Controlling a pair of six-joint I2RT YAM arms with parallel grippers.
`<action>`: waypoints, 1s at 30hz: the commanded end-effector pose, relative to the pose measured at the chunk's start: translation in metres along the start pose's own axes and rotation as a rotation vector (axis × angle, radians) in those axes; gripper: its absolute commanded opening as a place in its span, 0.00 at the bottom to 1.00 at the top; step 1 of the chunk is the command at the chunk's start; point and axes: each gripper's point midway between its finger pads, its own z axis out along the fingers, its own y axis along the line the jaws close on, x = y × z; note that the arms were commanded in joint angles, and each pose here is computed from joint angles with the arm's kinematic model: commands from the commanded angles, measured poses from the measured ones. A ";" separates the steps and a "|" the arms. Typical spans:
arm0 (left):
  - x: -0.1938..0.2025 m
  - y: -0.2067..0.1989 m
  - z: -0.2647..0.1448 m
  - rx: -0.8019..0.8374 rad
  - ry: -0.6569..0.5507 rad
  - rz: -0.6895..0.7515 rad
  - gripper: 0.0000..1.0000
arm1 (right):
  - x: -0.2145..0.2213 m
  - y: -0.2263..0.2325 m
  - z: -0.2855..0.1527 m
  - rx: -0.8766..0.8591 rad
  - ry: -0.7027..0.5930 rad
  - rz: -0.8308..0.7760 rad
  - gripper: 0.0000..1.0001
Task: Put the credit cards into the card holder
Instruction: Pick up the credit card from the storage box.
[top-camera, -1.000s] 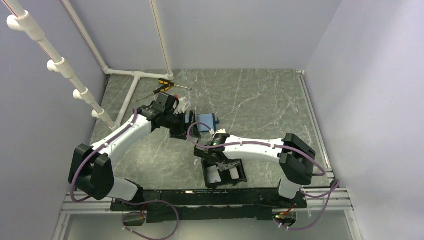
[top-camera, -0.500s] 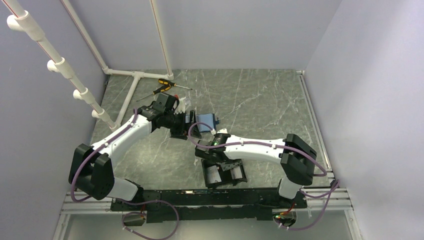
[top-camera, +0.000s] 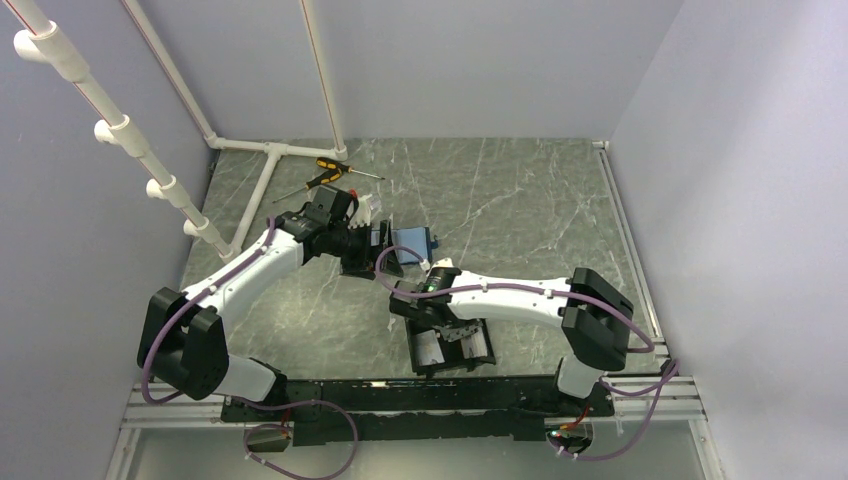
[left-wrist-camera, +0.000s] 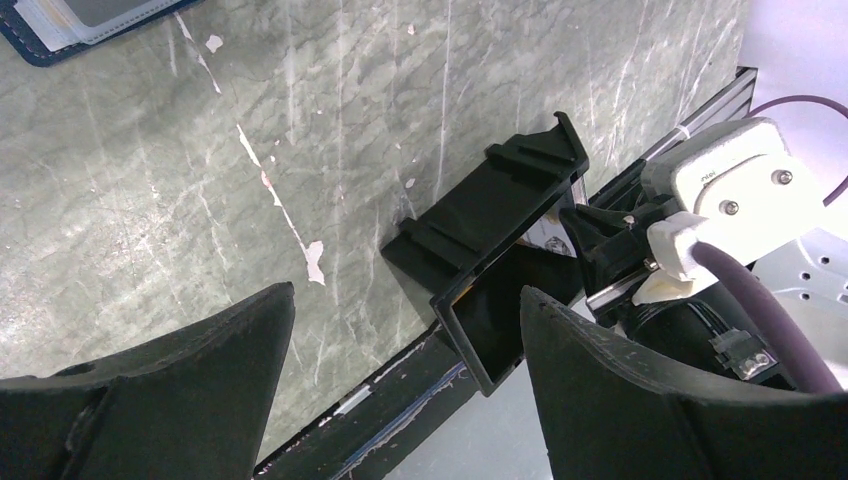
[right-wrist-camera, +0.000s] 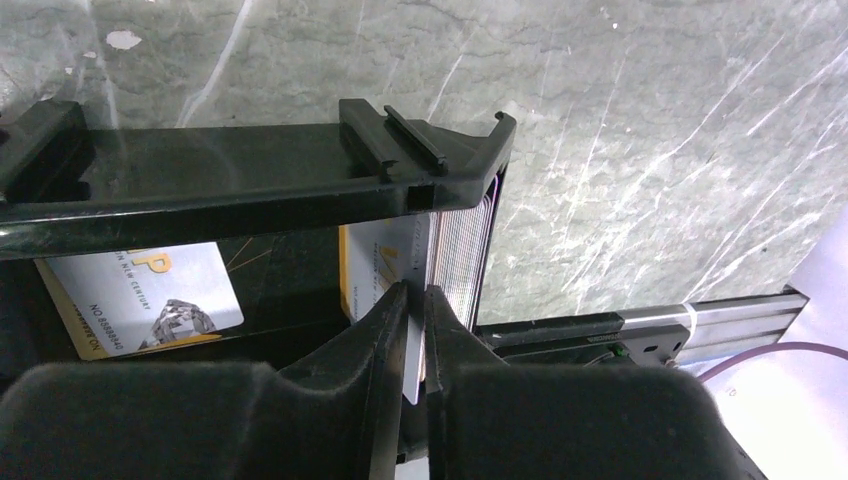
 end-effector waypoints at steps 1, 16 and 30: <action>-0.001 -0.006 0.002 0.032 -0.002 0.008 0.89 | -0.009 0.005 -0.018 -0.074 -0.034 0.024 0.10; -0.017 -0.021 -0.017 0.093 -0.035 0.006 0.90 | -0.031 0.031 -0.069 -0.485 -0.117 0.121 0.00; -0.042 -0.095 -0.039 0.570 -0.036 -0.051 0.88 | -0.069 -0.015 -0.106 -0.960 -0.110 0.491 0.00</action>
